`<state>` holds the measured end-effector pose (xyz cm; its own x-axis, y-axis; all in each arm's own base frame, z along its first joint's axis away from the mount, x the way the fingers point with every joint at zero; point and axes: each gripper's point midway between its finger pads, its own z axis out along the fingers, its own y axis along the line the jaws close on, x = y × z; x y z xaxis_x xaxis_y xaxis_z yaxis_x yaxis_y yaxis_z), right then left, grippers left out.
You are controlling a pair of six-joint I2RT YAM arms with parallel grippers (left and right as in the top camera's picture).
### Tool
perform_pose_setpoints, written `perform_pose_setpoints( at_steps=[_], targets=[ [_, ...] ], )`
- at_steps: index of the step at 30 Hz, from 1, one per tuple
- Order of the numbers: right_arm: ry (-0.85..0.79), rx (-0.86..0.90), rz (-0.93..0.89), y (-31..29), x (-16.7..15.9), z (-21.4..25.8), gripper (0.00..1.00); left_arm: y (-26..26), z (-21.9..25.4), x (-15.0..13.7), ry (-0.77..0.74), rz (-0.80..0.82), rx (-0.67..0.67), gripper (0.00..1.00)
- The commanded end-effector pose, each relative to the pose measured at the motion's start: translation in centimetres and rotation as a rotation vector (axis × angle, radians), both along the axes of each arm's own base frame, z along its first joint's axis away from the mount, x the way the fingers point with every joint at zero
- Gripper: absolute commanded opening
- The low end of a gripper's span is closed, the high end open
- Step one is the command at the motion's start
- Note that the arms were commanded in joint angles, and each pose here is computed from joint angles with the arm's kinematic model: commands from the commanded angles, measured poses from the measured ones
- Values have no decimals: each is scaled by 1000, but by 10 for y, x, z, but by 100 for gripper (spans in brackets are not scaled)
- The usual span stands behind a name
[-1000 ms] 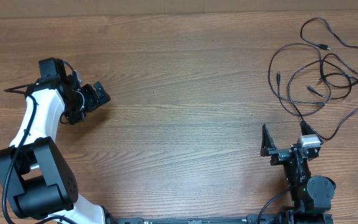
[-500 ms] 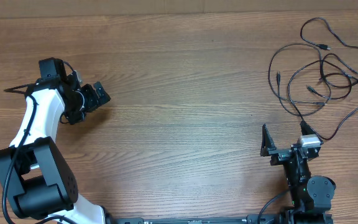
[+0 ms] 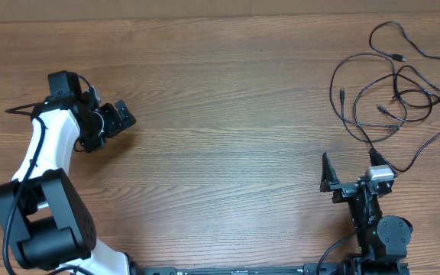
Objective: Untangle cables
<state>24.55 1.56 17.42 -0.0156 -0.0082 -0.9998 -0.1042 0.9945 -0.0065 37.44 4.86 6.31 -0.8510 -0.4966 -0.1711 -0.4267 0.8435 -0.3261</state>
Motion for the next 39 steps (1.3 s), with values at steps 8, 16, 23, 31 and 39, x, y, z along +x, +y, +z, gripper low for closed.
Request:
perform_pose_setpoints(
  at_steps=[8,16,23,31,39],
  targets=[
    [-3,-1,-14,-3,0,-2,100,-52,177,-19,-501,-139,102,100],
    [-3,-1,-14,-3,0,-2,100,-55,227,-56,-633,-133,141,100],
    [-3,-1,-14,-3,0,-2,100,-64,142,-71,-470,-163,114,100],
    [-3,-1,-14,-3,0,-2,100,-92,101,-39,-813,-232,153,100],
    [-3,-1,-14,-3,0,-2,100,-90,75,-53,-923,-194,234,99]
  ],
)
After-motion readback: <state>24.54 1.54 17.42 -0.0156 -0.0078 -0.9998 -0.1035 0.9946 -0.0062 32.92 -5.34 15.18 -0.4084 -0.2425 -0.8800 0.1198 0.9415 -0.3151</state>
